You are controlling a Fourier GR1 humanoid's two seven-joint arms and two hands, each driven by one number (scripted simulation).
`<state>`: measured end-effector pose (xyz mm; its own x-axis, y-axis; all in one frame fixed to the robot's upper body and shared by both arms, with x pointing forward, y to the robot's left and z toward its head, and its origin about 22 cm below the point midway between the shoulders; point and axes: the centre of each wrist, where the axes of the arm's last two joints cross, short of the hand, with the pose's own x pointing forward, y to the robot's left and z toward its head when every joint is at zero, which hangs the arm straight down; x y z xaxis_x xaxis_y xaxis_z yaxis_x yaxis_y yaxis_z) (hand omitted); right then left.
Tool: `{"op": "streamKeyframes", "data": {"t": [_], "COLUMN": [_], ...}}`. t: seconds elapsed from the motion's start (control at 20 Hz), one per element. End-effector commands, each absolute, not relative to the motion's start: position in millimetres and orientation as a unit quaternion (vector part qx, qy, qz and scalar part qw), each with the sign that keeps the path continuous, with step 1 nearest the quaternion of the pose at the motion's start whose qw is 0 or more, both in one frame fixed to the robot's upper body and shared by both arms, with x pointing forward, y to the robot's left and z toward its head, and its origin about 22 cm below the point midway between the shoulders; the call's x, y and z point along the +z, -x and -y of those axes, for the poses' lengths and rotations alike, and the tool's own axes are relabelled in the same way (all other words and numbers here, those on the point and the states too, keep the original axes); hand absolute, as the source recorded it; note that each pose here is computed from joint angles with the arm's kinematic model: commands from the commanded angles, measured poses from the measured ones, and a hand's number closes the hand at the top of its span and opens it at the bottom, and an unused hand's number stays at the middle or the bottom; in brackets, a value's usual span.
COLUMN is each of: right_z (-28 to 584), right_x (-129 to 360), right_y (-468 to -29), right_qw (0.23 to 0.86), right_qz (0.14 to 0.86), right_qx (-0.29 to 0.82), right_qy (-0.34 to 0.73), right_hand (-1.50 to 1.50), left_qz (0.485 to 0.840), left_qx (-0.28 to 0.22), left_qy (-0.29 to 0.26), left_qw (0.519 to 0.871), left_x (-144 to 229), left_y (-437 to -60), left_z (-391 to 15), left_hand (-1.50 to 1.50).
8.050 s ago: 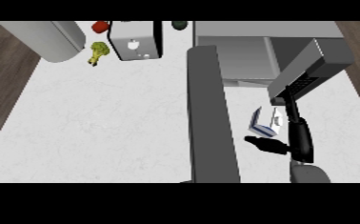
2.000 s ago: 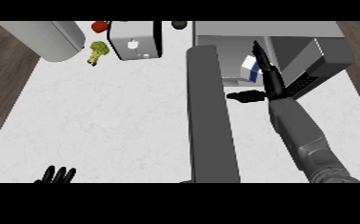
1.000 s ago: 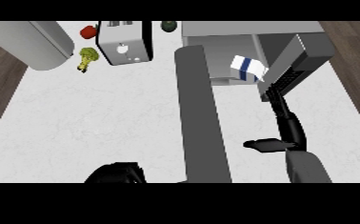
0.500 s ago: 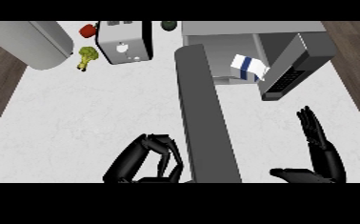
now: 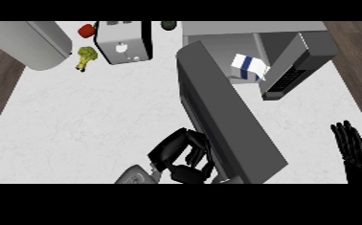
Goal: Pick up the milk, place it into the microwave and close the microwave
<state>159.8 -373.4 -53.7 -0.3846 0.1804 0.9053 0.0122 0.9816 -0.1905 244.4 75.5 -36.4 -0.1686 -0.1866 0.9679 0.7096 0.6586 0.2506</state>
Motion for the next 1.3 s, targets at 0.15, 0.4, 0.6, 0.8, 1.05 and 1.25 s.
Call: {"op": "streamKeyframes", "data": {"t": [0.15,0.4,0.6,0.8,1.05,1.25], "right_z": [389,380,382,375,374,370], "right_x": [-25,-4,15,22,40,51], "right_y": [-144,-166,-178,-180,-186,-193], "right_qw": [0.52,0.492,0.466,0.463,0.459,0.452], "right_qz": [0.85,0.866,0.878,0.877,0.876,0.878], "right_qx": [0.08,0.088,0.107,0.124,0.141,0.143], "right_qy": [0.024,0.005,-0.003,-0.042,-0.052,-0.068], "right_hand": [-1.5,-1.5,-1.5,-1.5,-1.5,-1.5], "left_qz": [0.648,0.671,0.682,0.705,0.757,0.774], "left_qx": [-0.395,-0.383,-0.344,-0.302,-0.22,-0.174], "left_qy": [0.215,0.161,0.141,0.118,0.12,0.12], "left_qw": [0.615,0.615,0.63,0.63,0.604,0.597], "left_x": [-63,-57,-53,-43,-15,0], "left_y": [-228,-231,-235,-248,-267,-281], "left_z": [-36,-23,-20,-18,-13,-11], "left_hand": [1.5,1.5,1.5,1.5,1.5,1.5]}}
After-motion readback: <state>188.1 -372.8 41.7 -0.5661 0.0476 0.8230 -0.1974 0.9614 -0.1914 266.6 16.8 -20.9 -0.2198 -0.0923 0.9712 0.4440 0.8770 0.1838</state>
